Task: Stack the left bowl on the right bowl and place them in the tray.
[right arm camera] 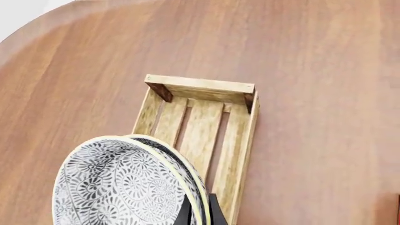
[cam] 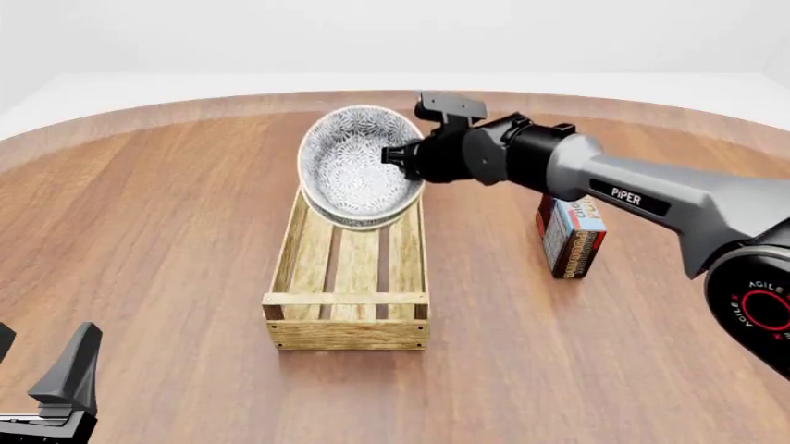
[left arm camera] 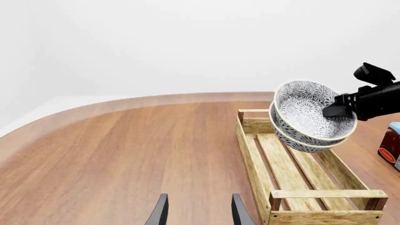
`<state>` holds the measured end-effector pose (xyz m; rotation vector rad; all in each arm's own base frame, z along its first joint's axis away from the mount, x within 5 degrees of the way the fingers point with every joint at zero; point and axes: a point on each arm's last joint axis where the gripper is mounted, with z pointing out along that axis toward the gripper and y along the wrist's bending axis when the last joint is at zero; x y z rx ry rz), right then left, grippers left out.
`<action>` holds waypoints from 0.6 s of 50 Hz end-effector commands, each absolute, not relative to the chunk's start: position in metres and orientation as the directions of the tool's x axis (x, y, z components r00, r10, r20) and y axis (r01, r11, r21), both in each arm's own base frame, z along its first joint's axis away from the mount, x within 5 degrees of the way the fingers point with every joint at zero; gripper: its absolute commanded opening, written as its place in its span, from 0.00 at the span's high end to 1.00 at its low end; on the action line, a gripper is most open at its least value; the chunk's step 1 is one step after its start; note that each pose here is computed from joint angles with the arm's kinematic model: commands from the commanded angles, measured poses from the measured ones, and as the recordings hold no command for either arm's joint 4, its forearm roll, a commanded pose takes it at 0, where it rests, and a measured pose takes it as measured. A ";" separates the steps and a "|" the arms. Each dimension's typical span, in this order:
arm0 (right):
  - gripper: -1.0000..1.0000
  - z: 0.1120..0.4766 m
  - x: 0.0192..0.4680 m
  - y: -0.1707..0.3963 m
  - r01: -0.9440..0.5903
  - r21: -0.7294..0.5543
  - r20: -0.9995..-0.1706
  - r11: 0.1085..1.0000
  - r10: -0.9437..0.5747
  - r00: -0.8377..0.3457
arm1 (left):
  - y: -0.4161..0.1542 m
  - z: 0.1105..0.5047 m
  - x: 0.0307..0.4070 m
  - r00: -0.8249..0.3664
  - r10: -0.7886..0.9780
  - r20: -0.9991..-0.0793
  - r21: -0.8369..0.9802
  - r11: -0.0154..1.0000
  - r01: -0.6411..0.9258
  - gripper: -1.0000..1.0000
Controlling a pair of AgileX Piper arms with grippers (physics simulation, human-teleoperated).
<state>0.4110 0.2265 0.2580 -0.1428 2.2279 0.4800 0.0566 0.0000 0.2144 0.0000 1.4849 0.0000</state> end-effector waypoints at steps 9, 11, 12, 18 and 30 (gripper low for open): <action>1.00 0.255 0.406 0.227 -0.243 0.330 -0.746 0.912 0.095 -0.659 | 0.000 0.214 0.057 0.086 0.000 -0.996 0.000 1.000 0.000 0.00; 1.00 0.254 0.405 0.229 -0.244 0.331 -0.745 0.911 0.094 -0.660 | 0.000 0.214 0.057 0.086 0.000 -0.996 0.000 1.000 0.000 0.00; 1.00 0.253 0.406 0.228 -0.244 0.330 -0.745 0.912 0.093 -0.660 | 0.000 0.214 0.057 0.086 0.000 -0.996 0.000 1.000 0.000 0.00; 1.00 0.248 0.405 0.232 -0.248 0.332 -0.742 0.910 0.089 -0.664 | 0.000 0.214 0.057 0.086 0.000 -0.996 0.000 1.000 0.000 0.00; 1.00 0.237 0.407 0.237 -0.250 0.330 -0.736 0.910 0.082 -0.672 | 0.000 0.214 0.057 0.086 0.000 -0.996 0.000 1.000 0.000 0.00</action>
